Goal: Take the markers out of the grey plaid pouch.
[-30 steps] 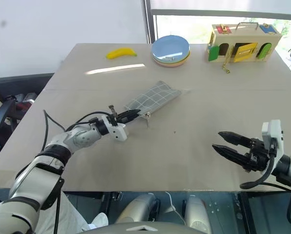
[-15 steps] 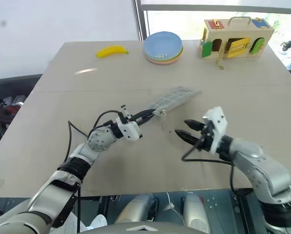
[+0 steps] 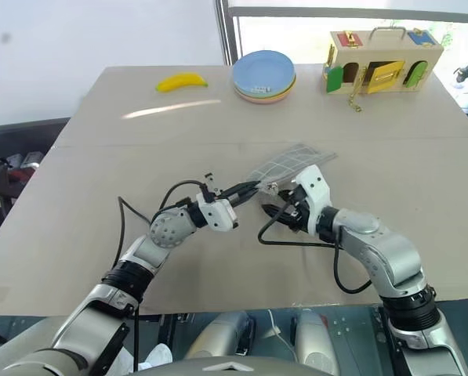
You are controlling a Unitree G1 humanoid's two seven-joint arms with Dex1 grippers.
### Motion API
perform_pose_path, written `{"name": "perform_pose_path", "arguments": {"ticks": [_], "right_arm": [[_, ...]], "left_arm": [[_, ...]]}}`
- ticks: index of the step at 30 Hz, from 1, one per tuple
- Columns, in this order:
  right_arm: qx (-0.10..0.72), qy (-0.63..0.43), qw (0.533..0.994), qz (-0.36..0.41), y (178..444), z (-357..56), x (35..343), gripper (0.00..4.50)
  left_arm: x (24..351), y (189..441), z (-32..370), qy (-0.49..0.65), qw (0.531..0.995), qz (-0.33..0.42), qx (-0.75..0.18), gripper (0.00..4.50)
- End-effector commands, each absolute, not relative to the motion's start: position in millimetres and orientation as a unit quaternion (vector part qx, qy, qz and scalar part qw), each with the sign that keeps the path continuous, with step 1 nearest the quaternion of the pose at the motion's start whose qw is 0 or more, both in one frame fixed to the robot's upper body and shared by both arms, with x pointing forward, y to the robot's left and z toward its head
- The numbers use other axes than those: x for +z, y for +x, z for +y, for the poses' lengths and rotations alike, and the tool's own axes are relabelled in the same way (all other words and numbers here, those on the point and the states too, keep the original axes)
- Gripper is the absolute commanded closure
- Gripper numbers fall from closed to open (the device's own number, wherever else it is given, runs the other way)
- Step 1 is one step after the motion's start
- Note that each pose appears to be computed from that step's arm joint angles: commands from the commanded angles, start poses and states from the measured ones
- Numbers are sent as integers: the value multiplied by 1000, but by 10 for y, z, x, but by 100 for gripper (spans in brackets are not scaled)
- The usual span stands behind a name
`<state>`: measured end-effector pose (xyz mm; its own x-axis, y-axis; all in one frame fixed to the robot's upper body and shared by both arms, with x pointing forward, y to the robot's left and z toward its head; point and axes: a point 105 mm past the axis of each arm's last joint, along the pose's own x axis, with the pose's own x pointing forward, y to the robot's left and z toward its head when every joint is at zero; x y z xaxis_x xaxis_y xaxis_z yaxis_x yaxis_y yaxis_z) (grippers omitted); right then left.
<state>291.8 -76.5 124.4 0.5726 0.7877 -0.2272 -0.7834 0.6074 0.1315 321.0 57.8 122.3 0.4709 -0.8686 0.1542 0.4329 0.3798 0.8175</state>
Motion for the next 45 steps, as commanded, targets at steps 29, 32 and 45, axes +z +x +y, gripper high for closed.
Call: {"name": "perform_pose_path", "arguments": {"ticks": [29, 32, 45], "right_arm": [[185, 7, 980, 71, 3440, -2105, 1628, 446], [87, 21, 995, 52, 3551, -2456, 1726, 446], [235, 13, 969, 72, 3258, -2070, 1829, 240]], "left_arm": [[1371, 3159, 555, 330, 788, -318, -410, 450], [1392, 3143, 553, 323, 791, -320, -410, 450], [1465, 3121, 526, 261, 817, -301, -416, 450]]}}
